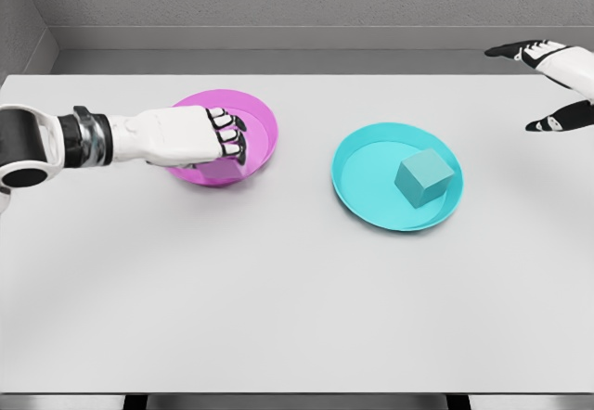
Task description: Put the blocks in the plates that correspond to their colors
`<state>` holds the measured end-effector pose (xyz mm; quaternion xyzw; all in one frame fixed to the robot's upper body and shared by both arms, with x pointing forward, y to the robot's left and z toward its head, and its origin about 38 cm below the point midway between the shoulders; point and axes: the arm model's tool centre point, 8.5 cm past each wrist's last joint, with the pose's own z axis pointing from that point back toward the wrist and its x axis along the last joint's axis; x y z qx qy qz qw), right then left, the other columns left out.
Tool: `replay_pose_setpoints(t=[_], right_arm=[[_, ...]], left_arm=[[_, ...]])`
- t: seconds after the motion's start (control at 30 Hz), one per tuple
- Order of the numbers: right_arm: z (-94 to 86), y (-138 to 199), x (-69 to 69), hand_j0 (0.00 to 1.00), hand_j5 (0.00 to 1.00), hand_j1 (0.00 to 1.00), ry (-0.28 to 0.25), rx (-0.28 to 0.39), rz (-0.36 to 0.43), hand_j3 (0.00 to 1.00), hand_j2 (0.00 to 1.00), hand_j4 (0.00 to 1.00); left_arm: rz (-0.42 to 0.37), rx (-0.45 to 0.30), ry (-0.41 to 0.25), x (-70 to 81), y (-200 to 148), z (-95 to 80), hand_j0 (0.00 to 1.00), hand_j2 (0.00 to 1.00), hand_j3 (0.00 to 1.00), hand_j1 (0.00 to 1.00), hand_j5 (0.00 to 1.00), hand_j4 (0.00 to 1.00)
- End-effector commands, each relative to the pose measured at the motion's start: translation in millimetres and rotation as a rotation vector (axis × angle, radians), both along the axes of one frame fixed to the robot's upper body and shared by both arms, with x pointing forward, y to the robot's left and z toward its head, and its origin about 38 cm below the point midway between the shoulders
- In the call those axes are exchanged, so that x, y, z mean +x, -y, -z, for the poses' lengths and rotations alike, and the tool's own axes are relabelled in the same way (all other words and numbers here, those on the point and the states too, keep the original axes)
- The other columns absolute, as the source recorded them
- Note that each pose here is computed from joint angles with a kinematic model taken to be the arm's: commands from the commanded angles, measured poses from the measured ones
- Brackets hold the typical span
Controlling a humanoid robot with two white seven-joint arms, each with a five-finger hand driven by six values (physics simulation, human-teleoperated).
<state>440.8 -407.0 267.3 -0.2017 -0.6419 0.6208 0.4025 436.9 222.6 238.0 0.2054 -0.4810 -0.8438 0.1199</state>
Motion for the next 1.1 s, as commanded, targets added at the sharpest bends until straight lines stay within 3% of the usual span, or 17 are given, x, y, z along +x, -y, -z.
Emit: replay_pose_setpoints(t=[0.0,0.07,0.23,0.43,0.5,0.57,0.6,0.93,1.0,1.07], right_arm=[[-1.7,-3,-0.7,1.00,1.00,1.00,0.005,-0.006,-0.005,1.00,1.00,1.00],[4.9,-4,-1.4,1.00,1.00,1.00,-0.007,-0.036,-0.002,1.00,1.00,1.00],[0.9,-10,-2.6,1.00,1.00,1.00,0.007,-0.045,-0.021,1.00,1.00,1.00],[1.1,-11,-3.8,1.00,1.00,1.00,0.008,-0.048,-0.025,1.00,1.00,1.00],[-2.8,-15,-5.1,1.00,1.00,1.00,0.020,-0.054,-0.037,1.00,1.00,1.00],[-3.1,-15,-5.2,1.00,1.00,1.00,0.020,-0.055,-0.037,1.00,1.00,1.00],[-2.1,-15,-5.3,1.00,1.00,1.00,0.019,-0.054,-0.037,1.00,1.00,1.00],[-2.1,-15,-5.3,1.00,1.00,1.00,0.019,-0.054,-0.037,1.00,1.00,1.00],[-1.9,-15,-5.2,1.00,1.00,1.00,0.019,-0.052,-0.038,1.00,1.00,1.00],[-1.9,-15,-5.2,1.00,1.00,1.00,0.019,-0.052,-0.038,1.00,1.00,1.00]], left_arm=[[-0.050,-0.013,-0.011,11.1,-11,1.8,0.41,0.41,0.41,0.41,0.41,0.41],[-0.075,-0.040,-0.028,25.1,-6,4.7,0.41,0.41,0.41,0.41,0.41,0.41],[-0.166,-0.074,-0.094,57.8,-5,22.9,0.43,0.43,0.43,0.43,0.43,0.43],[-0.205,-0.029,-0.161,64.5,-6,39.9,0.47,0.47,0.47,0.47,0.47,0.47],[-0.208,-0.032,-0.163,64.8,-7,40.0,0.62,0.62,0.62,0.62,0.62,0.62],[-0.207,-0.038,-0.167,64.9,-6,40.0,0.96,0.96,0.96,0.96,0.96,0.96],[-0.208,-0.040,-0.164,65.1,-6,38.4,1.00,1.00,1.00,1.00,1.00,1.00],[-0.267,-0.093,-0.126,74.9,-29,15.3,1.00,1.00,1.00,1.00,1.00,1.00],[-0.274,-0.163,-0.142,74.5,-35,6.5,1.00,1.00,1.00,1.00,1.00,1.00],[-0.323,-0.264,-0.188,67.0,-76,-4.9,1.00,1.00,1.00,1.00,1.00,1.00]])
